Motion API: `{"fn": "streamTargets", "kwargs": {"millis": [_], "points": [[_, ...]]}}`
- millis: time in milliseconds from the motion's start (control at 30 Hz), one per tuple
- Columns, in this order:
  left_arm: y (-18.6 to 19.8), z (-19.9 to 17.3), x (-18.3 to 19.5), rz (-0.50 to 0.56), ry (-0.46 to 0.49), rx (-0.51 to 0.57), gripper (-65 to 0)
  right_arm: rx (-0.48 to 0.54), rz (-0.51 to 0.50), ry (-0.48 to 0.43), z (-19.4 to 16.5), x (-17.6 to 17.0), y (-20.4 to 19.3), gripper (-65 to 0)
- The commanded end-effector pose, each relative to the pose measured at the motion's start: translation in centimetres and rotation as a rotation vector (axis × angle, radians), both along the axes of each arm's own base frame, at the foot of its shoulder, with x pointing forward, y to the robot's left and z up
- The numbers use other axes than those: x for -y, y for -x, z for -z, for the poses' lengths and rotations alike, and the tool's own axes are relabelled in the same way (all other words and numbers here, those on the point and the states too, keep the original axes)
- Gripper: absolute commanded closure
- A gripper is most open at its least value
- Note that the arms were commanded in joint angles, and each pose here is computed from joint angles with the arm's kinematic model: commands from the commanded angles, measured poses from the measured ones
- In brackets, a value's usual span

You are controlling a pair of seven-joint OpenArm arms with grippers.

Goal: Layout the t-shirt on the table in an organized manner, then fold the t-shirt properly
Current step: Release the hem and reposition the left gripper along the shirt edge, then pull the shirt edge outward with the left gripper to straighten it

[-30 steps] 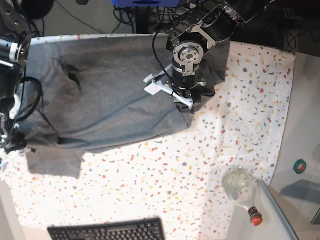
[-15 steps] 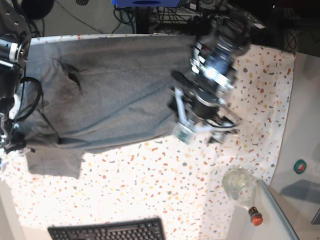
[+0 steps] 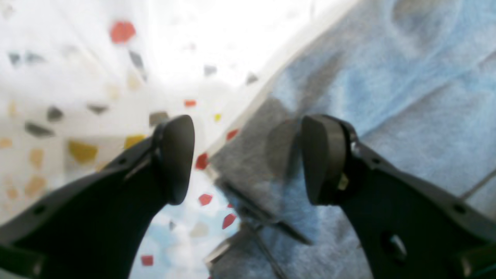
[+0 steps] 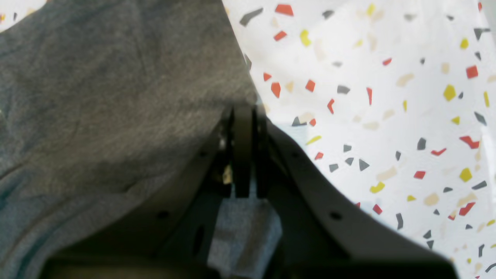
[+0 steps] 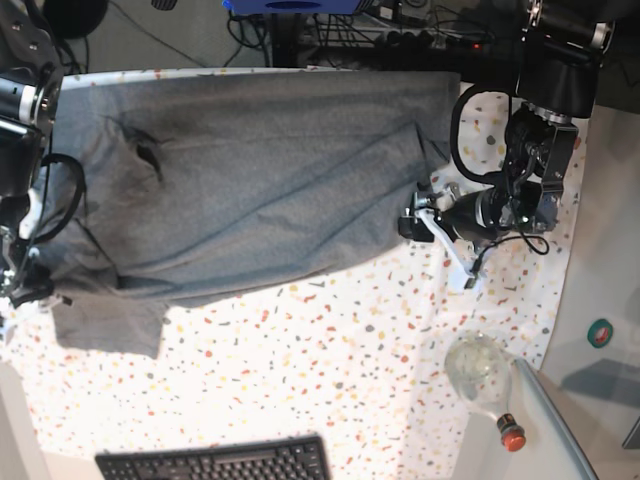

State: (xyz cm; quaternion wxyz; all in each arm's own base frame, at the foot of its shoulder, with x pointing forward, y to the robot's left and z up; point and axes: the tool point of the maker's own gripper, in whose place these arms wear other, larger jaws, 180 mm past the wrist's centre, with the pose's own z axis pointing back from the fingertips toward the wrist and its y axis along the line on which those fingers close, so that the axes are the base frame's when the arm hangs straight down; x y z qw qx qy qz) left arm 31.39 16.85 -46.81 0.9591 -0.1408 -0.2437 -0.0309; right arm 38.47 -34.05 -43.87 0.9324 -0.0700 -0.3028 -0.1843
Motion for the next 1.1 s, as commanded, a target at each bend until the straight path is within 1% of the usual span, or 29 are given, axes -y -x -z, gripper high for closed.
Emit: {"fn": "streamTargets", "kwargs": {"millis": [0, 167, 267, 300, 333, 367, 400, 433, 500, 567, 667, 733, 867, 967, 1000, 1067], "points": [[-1.5, -1.3, -0.5, -0.007, 0.000, 0.047, -41.1, 0.061, 0.007, 0.030, -2.3, 1.2, -1.6, 0.0], [-0.2, -0.3, 1.1, 0.053, -0.004, -0.013, -40.5, 0.061, 0.007, 0.030, -2.3, 1.2, -1.6, 0.0], [0.2, 0.1, 1.6, 0.065, -0.003, -0.027, -39.0, 0.061, 0.008, 0.032, -2.3, 1.3, -1.6, 0.0], [0.1, 0.0, 1.5, 0.059, -0.002, -0.024, -34.9, 0.061, 0.008, 0.032, -2.3, 1.3, -1.6, 0.0], [0.0, -0.1, 1.5, 0.056, 0.000, -0.020, -27.0, 0.061, 0.008, 0.032, -2.3, 1.3, -1.6, 0.0], [-0.1, -0.2, 1.4, 0.056, -0.001, -0.017, -17.8, 0.061, 0.008, 0.032, -2.3, 1.3, -1.6, 0.0], [-0.6, -0.5, 1.2, 0.052, -0.007, -0.003, -5.8, 0.061, 0.007, 0.030, -2.3, 1.2, -1.6, 0.0], [-1.5, -1.1, 0.8, 0.039, -0.009, 0.015, 0.0, 0.061, 0.007, 0.030, -2.3, 1.2, -1.6, 0.0], [-3.1, -2.3, -0.2, 0.003, -0.008, 0.051, 0.0, 0.061, 0.005, 0.031, -2.3, 1.1, -1.7, 0.0], [-5.2, -4.1, -0.6, -0.007, -0.009, 0.099, 0.0, 0.067, -0.025, 0.044, -2.8, 0.5, -2.6, 0.0], [-7.9, -6.5, -0.7, -0.008, -0.012, 0.164, 0.0, 0.087, -0.082, 0.079, -4.4, -0.4, -4.6, 0.0], [-9.5, -8.2, -0.6, -0.005, -0.011, 0.203, 0.0, 0.105, -0.103, 0.109, -5.8, -0.1, -5.7, 0.0], [-11.6, -10.5, -0.5, -0.007, -0.008, 0.260, 0.0, 0.189, -0.153, 0.163, -8.3, -0.7, -8.2, 0.0], [-12.8, -11.9, -0.6, -0.008, -0.014, 0.292, 0.0, 0.243, -0.192, 0.199, -9.4, -1.5, -9.5, 0.0], [-13.1, -12.1, -0.7, -0.006, -0.027, 0.301, 0.0, 0.258, -0.204, 0.209, -9.7, -1.7, -9.8, 0.0], [-13.7, -12.6, -1.0, 0.006, -0.086, 0.320, 0.0, 0.303, -0.230, 0.234, -10.3, -2.2, -10.5, 0.0]]}}
